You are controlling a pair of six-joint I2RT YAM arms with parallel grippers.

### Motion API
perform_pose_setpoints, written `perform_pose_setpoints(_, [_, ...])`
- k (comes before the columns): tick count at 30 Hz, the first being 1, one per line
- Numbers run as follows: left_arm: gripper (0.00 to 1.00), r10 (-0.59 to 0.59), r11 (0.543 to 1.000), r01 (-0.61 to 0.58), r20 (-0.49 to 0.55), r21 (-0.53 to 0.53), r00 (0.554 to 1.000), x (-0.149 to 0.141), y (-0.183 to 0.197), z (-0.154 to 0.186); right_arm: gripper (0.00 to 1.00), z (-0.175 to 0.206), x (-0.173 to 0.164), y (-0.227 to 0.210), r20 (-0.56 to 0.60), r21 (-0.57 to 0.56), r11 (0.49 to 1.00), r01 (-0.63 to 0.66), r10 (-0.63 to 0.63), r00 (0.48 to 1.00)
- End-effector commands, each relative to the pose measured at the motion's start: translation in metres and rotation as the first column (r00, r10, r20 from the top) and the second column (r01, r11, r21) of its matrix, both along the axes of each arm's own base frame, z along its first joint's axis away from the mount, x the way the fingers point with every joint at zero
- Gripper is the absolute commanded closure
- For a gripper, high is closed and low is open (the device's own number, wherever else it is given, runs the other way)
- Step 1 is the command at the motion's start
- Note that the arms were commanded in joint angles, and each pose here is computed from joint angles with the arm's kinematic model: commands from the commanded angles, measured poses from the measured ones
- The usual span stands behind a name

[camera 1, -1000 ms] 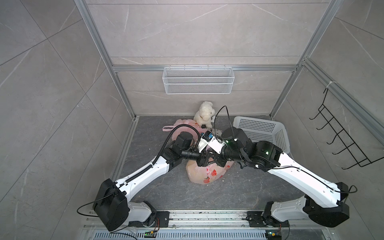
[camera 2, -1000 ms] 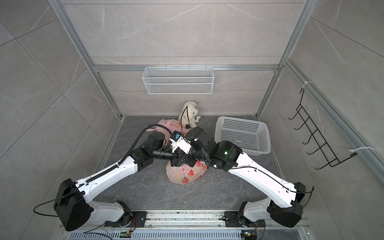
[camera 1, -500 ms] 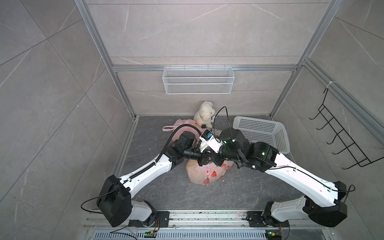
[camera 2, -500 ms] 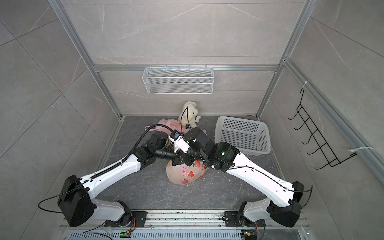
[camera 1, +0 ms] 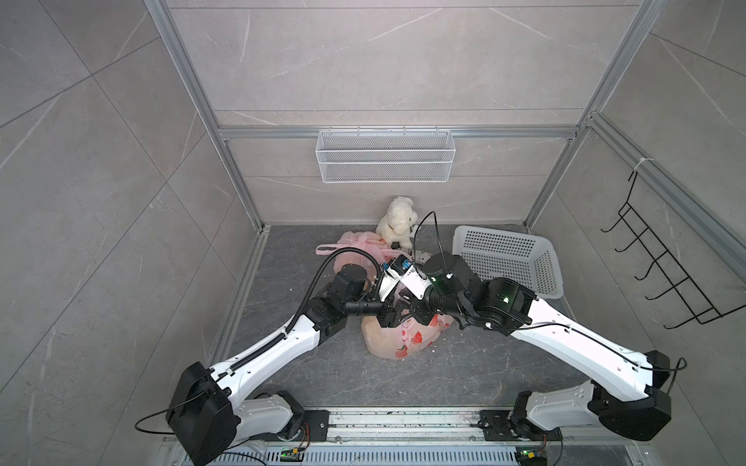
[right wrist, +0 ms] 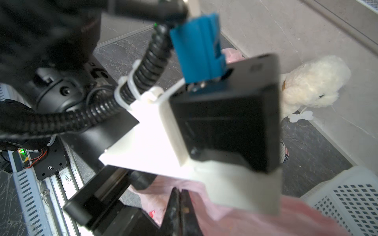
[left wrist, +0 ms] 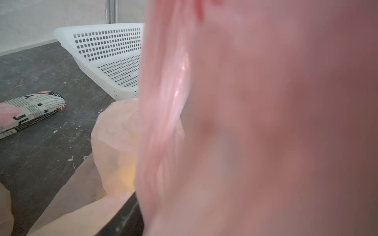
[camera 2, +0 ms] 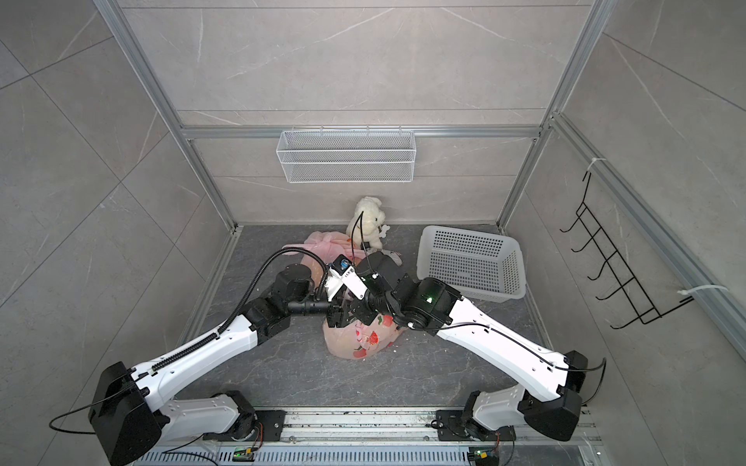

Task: Place the banana into a plastic bag & tie a knot
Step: Cross the plastic bag at the center of the board.

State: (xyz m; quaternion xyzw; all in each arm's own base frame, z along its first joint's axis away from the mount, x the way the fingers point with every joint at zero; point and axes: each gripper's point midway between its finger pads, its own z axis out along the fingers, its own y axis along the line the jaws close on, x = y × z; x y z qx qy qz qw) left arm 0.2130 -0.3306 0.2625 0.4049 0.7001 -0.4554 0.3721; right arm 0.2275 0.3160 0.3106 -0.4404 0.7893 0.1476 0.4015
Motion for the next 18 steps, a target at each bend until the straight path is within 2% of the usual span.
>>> perform_pose_setpoints(1, [0.39, 0.008, 0.997, -0.001, 0.097, -0.075, 0.995, 0.006, -0.004, 0.028, 1.00, -0.011, -0.008, 0.003, -0.053, -0.012, 1.000, -0.023, 0.023, 0.998])
perform_pose_setpoints(4, [0.39, -0.004, 0.996, 0.013, 0.095, -0.089, 0.995, 0.007, -0.009, 0.032, 1.00, -0.012, -0.009, 0.004, -0.056, -0.011, 1.000, -0.025, 0.025, 0.998])
perform_pose_setpoints(8, [0.46, -0.026, 0.994, 0.035, 0.089, -0.102, 0.996, 0.009, -0.017, 0.035, 1.00, -0.011, -0.012, 0.006, -0.068, 0.001, 0.999, -0.041, 0.041, 0.997])
perform_pose_setpoints(11, [0.57, -0.033, 0.992, 0.044, 0.098, -0.120, 0.995, 0.009, -0.021, 0.039, 1.00, -0.014, -0.013, 0.008, -0.080, -0.002, 0.999, -0.048, 0.047, 0.996])
perform_pose_setpoints(13, [0.70, -0.025, 0.990, 0.039, 0.101, -0.134, 0.995, 0.010, -0.022, 0.041, 1.00, -0.017, -0.012, 0.007, -0.080, -0.011, 0.999, -0.038, 0.037, 0.996])
perform_pose_setpoints(18, [0.92, -0.007, 0.988, 0.024, 0.108, -0.154, 0.994, 0.011, -0.020, 0.042, 1.00, -0.017, -0.010, 0.003, -0.070, -0.008, 1.000, -0.018, 0.018, 0.997])
